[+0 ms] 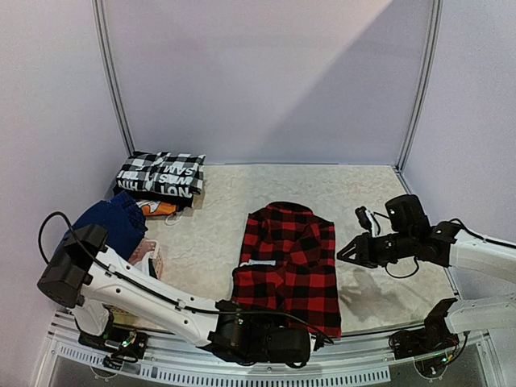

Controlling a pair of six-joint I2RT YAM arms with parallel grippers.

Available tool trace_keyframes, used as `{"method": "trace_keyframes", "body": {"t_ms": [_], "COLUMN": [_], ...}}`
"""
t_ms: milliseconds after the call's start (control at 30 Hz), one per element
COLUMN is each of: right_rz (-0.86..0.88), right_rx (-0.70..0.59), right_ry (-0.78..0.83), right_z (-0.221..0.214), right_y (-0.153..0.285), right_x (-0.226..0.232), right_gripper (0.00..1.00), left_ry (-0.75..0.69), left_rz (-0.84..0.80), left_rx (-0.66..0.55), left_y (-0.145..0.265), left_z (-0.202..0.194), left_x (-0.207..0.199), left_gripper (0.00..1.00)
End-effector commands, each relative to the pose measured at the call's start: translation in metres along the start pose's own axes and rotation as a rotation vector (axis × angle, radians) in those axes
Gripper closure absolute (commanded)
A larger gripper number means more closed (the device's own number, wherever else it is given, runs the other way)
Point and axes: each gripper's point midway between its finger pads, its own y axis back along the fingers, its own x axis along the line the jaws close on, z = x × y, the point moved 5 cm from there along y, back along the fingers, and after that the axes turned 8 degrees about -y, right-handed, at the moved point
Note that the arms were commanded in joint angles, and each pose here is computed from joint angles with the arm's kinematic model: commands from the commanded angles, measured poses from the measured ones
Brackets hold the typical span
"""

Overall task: Fold and stack the mixed laundry pile
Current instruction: Pick up the 2/3-rectangle-folded shirt from the center of the board, then fold the 2/3-rectangle-folded shirt at the center of the board.

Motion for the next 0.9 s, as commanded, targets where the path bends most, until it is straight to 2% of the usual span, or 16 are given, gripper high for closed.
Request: {"method": "trace_keyframes", "body": {"t_ms": [0, 233, 567, 867], "right_rz": [0.060, 0.085, 0.096, 0.034], "right_rx": [0.059, 0.135, 0.305, 0.388], "right_ry": [0.093, 0.145, 0.272, 0.307], "right_z": [-0.004, -0.019, -0.067, -0.096], "right_y": [-0.018, -0.051, -0.091, -0.107], "right_x": [0.030, 0.046, 0.073, 0.063], "right_gripper": [0.76, 0.89, 0.92, 0.95], "left_ry": [0.010, 0.004, -0.014, -0.050], "left_rz": [-0.122, -0.176, -0.240, -0.215], "left_rx": [-0.042, -0.089, -0.135, -0.131], "left_y": [0.040, 0.076, 0.108, 0.113], "left_z": [0.009, 0.014, 0.021, 0.019], "left_x": [-0.006, 0.004, 0.017, 0.034], "left_gripper": [1.00, 1.00, 1.00, 1.00]}}
